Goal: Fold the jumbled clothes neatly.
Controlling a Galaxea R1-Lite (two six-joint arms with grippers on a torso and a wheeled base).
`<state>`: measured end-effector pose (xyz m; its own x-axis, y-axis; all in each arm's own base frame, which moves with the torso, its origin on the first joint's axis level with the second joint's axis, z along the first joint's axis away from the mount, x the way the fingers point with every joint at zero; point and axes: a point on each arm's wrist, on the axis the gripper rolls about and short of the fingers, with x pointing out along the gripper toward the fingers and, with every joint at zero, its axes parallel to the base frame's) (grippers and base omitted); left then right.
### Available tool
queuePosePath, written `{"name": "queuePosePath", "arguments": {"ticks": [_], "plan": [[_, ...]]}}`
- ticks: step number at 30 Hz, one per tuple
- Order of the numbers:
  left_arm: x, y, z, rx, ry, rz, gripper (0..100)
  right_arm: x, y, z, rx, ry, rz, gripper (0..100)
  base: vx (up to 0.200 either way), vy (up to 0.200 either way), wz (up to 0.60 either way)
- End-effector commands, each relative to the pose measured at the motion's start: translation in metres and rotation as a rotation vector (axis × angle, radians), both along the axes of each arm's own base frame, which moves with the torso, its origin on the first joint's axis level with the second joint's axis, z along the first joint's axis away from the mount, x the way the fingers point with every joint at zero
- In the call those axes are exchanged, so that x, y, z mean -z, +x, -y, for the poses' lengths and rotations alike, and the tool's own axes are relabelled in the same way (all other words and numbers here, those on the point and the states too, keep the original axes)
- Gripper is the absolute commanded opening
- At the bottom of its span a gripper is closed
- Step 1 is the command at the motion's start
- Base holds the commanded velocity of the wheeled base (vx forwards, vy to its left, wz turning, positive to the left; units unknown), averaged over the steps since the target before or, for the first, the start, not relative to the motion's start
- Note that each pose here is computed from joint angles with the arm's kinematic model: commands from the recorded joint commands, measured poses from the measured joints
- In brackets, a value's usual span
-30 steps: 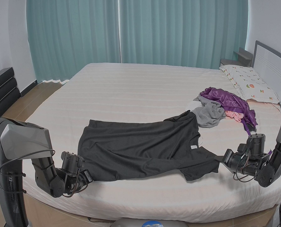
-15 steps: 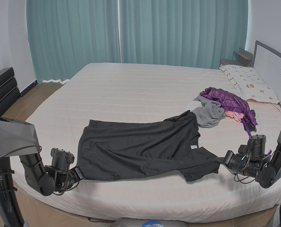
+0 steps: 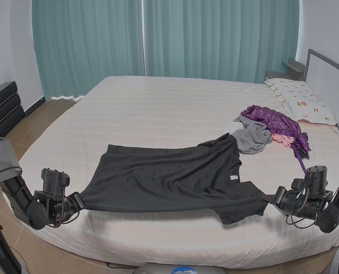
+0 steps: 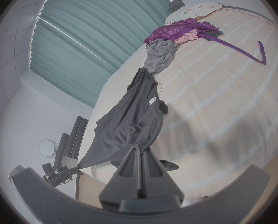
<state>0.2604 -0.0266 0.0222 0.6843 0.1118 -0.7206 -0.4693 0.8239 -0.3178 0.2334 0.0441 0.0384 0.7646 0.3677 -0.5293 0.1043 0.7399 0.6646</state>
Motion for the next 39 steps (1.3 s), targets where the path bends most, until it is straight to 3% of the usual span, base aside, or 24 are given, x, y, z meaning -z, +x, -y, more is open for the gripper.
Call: {"name": "queuePosePath", "arguments": {"ticks": [1, 6, 14, 22, 29, 35, 36, 39], "plan": [[-0.019, -0.004, -0.008, -0.009, 0.015, 0.052, 0, -0.007, -0.011, 0.001, -0.013, 0.007, 0.011, 0, 0.0, 0.0, 0.0], [-0.025, -0.008, -0.017, -0.014, 0.044, 0.042, 0, -0.013, -0.029, 0.001, -0.059, 0.029, 0.004, 0, 0.0, 0.0, 0.0], [-0.01, -0.022, -0.015, 0.049, 0.094, -0.104, 0, 0.016, -0.043, -0.001, -0.093, -0.009, -0.165, 0, 0.0, 0.0, 0.0], [0.015, -0.033, -0.005, 0.137, 0.134, -0.263, 0, 0.05, -0.047, -0.001, -0.149, -0.099, -0.31, 0, 0.0, 0.0, 0.0], [0.032, -0.031, 0.001, 0.16, 0.142, -0.322, 0, 0.063, -0.04, -0.005, -0.164, -0.108, -0.316, 0, 0.0, 0.0, 0.0], [0.033, -0.03, 0.002, 0.159, 0.139, -0.321, 0, 0.072, -0.03, -0.01, -0.176, -0.11, -0.3, 0, 0.0, 0.0, 0.0], [0.033, -0.03, 0.002, 0.159, 0.139, -0.321, 0, 0.072, -0.028, -0.011, -0.175, -0.107, -0.289, 100, 0.0, 0.0, 0.0], [0.033, -0.03, 0.002, 0.159, 0.141, -0.321, 0, 0.07, -0.024, -0.01, -0.167, -0.102, -0.254, 100, 0.0, 0.0, 0.0]]}}
